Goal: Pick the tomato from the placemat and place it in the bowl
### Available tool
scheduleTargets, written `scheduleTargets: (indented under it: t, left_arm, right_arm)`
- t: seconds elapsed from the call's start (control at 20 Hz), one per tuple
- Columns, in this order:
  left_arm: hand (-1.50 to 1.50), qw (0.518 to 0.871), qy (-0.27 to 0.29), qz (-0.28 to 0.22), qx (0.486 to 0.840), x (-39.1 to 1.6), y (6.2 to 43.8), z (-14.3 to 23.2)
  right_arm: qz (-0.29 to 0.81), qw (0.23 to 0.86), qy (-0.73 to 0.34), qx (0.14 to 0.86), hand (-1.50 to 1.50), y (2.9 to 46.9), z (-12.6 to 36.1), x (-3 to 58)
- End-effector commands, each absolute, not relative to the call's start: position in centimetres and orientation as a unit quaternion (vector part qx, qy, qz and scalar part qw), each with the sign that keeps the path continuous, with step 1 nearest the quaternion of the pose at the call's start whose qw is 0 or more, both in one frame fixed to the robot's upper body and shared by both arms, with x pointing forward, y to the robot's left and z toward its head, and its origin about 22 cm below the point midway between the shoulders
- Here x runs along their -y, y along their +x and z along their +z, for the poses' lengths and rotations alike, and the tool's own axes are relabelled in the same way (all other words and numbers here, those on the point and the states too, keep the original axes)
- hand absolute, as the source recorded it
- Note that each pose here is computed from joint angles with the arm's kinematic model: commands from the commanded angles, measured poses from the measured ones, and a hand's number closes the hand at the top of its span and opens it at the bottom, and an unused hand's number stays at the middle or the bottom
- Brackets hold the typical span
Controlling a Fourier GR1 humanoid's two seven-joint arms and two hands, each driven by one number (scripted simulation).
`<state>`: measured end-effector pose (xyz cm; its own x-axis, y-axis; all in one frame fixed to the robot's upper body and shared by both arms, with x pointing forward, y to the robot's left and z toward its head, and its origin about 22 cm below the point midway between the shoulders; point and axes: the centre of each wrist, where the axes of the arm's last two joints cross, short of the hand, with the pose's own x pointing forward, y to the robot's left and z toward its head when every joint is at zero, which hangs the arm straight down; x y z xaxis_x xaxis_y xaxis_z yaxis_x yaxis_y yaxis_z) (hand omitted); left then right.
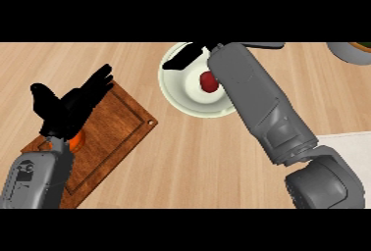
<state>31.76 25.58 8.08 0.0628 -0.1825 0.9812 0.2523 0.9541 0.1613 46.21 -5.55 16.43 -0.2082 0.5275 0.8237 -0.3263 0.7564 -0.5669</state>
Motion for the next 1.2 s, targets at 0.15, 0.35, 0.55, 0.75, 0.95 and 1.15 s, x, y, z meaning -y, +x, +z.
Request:
scheduleTargets:
  t: [0.15, 0.35, 0.55, 0.75, 0.95, 1.15]
  left_arm:
    - [0.00, 0.728, -0.016, -0.149, 0.669, -26.9, 31.8, 8.2]
    - [0.00, 0.740, -0.013, -0.121, 0.662, -27.5, 31.0, 6.4]
    - [0.00, 0.733, 0.001, -0.124, 0.669, -27.7, 31.0, 7.2]
    - [0.00, 0.739, -0.001, -0.112, 0.664, -29.1, 30.4, 7.0]
    - [0.00, 0.749, -0.002, -0.103, 0.654, -28.6, 30.0, 6.3]
    - [0.00, 0.752, 0.011, -0.102, 0.651, -29.5, 29.3, 6.5]
  right_arm:
    - [0.272, 0.608, -0.101, 0.739, -1.50, 46.4, 17.2, 5.7]
    - [0.222, 0.600, -0.135, 0.757, -1.50, 47.2, 16.9, 8.8]
    - [0.220, 0.594, -0.144, 0.760, -1.50, 48.2, 18.2, 14.3]
    - [0.253, 0.548, -0.130, 0.787, -1.50, 48.4, 18.4, 19.4]
    - [0.264, 0.517, -0.067, 0.811, -1.50, 48.2, 19.7, 24.0]
    - [0.253, 0.501, -0.002, 0.828, -1.50, 47.6, 20.4, 27.7]
